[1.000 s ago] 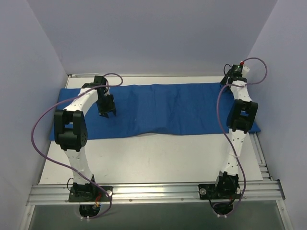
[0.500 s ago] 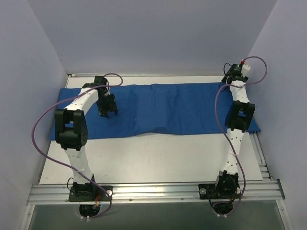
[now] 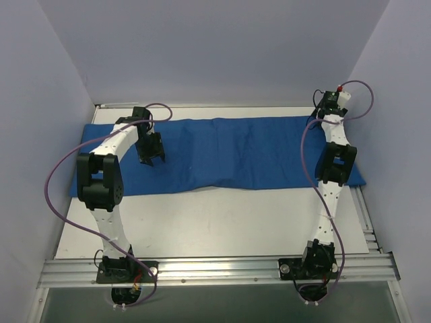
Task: Open and lay out the surgical kit
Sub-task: Open the surgical kit at the center of the board.
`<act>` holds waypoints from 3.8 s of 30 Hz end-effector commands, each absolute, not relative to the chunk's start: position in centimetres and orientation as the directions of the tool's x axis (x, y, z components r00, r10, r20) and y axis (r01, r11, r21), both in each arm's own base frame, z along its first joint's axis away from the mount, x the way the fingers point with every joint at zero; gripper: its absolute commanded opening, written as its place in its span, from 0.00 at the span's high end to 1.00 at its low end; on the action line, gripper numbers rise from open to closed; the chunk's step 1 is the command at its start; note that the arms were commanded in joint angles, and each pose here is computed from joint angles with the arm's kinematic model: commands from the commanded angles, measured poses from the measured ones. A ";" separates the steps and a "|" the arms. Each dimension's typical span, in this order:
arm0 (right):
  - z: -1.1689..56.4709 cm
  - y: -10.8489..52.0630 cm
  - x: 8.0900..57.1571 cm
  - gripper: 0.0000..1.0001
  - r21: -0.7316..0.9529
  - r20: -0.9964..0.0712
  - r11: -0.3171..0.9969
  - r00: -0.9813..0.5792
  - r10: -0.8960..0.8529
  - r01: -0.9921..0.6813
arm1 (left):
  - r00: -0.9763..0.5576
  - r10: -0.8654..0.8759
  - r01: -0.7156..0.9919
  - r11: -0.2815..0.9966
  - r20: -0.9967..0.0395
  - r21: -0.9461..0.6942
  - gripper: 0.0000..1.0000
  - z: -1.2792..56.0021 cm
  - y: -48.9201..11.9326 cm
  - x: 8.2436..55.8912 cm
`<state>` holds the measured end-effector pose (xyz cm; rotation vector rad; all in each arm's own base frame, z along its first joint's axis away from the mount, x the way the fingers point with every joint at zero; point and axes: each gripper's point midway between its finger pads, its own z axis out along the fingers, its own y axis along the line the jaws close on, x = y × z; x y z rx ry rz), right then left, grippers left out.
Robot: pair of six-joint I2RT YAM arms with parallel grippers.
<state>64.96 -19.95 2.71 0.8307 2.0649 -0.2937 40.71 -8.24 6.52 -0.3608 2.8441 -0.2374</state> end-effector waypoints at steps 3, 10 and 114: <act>2.7 -20.4 65.9 0.38 0.121 -0.813 0.725 -0.351 0.464 0.679 | -0.924 -0.279 -0.225 0.950 -0.261 -0.218 0.39 6.7 -8.4 41.8; 1.1 -20.1 65.3 0.40 0.088 -0.796 0.727 -0.391 0.462 0.682 | -0.925 -0.280 -0.227 0.949 -0.258 -0.218 0.39 6.6 -8.3 41.7; 11.8 -3.3 41.3 1.00 0.105 -0.436 0.833 -0.728 0.530 0.543 | -0.905 -0.339 -0.263 0.921 -0.258 -0.287 0.38 8.1 -5.8 41.2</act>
